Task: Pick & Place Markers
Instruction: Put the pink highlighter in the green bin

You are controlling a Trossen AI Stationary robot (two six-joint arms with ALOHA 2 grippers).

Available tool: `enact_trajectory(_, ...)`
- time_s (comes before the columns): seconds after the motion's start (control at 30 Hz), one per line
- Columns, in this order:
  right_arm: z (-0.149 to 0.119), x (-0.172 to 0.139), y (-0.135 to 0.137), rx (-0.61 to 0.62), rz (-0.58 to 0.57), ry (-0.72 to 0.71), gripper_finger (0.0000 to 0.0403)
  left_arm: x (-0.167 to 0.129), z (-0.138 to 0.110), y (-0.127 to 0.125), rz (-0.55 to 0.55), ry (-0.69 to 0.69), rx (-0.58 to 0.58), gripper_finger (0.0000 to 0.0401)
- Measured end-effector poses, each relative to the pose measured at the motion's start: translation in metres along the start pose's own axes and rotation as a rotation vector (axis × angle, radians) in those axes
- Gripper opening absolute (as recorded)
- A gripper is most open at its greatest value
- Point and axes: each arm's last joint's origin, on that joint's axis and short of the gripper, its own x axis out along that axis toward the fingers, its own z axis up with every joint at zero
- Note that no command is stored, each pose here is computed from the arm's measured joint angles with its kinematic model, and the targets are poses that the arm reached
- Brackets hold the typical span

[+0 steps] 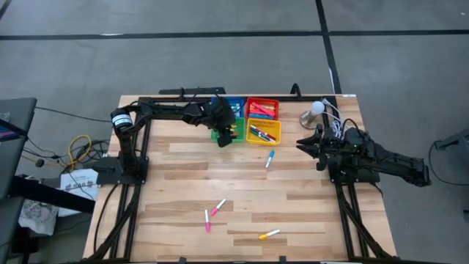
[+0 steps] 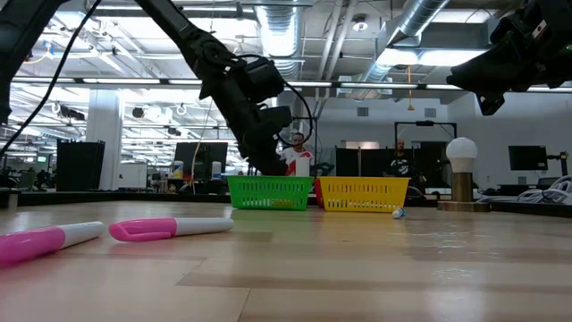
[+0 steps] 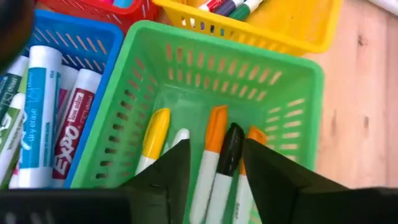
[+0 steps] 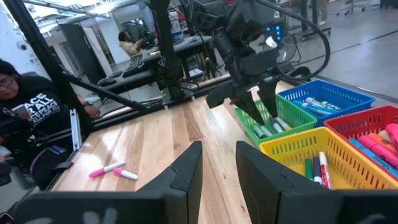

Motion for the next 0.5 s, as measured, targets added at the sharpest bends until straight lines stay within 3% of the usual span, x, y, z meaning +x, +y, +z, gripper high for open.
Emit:
enact_trajectory(0.27,0.000,0.000,0.000,-0.006,0.000,0.000,0.0087,-0.061,0.024,-0.011,0.020,-0.164,-0.065,0.0170)
enact_trajectory(0.5,0.000,0.000,0.000,-0.008,0.000,0.000,0.0087,-0.121,0.039,-0.049,-0.059,-0.313,-0.152,0.0166)
